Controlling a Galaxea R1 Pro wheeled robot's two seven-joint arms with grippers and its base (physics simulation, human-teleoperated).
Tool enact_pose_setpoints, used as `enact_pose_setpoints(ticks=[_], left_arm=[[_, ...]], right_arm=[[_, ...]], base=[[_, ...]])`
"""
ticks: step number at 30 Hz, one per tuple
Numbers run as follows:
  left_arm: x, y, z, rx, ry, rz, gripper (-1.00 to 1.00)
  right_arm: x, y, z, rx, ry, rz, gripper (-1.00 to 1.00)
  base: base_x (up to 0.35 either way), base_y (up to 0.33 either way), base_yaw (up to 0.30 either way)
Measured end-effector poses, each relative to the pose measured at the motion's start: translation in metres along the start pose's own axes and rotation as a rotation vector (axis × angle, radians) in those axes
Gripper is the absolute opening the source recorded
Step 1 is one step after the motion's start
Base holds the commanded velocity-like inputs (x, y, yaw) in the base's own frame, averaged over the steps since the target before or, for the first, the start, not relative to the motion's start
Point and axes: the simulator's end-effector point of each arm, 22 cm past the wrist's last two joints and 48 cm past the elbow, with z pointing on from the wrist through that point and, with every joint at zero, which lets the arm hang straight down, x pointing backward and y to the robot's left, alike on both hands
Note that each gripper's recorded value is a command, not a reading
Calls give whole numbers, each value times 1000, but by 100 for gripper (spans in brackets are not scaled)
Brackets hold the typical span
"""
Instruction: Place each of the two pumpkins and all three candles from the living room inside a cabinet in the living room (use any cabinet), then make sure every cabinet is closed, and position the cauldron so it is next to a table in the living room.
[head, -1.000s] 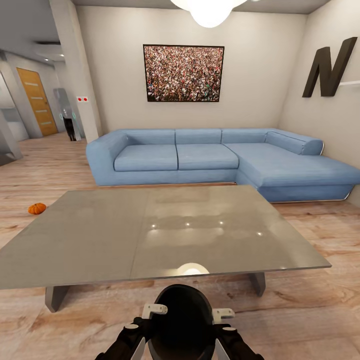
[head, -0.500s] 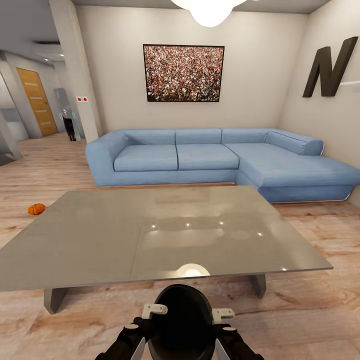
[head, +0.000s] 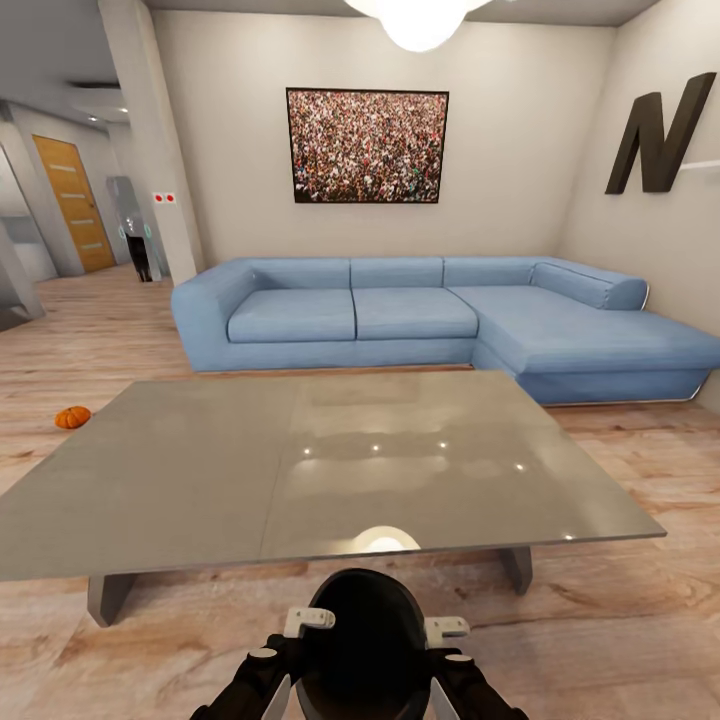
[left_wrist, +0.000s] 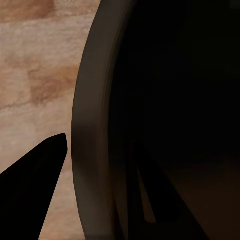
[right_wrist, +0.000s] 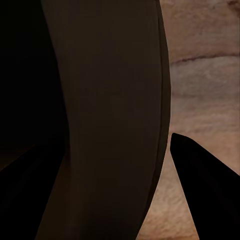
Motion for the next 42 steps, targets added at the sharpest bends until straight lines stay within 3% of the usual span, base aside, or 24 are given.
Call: enact_pose_setpoints(ticks=[42], left_arm=[[19,1,15,1,19,-3,-100]], right_arm=[[18,-1,16,0,20,2,-100]], base=[[0,0,0]])
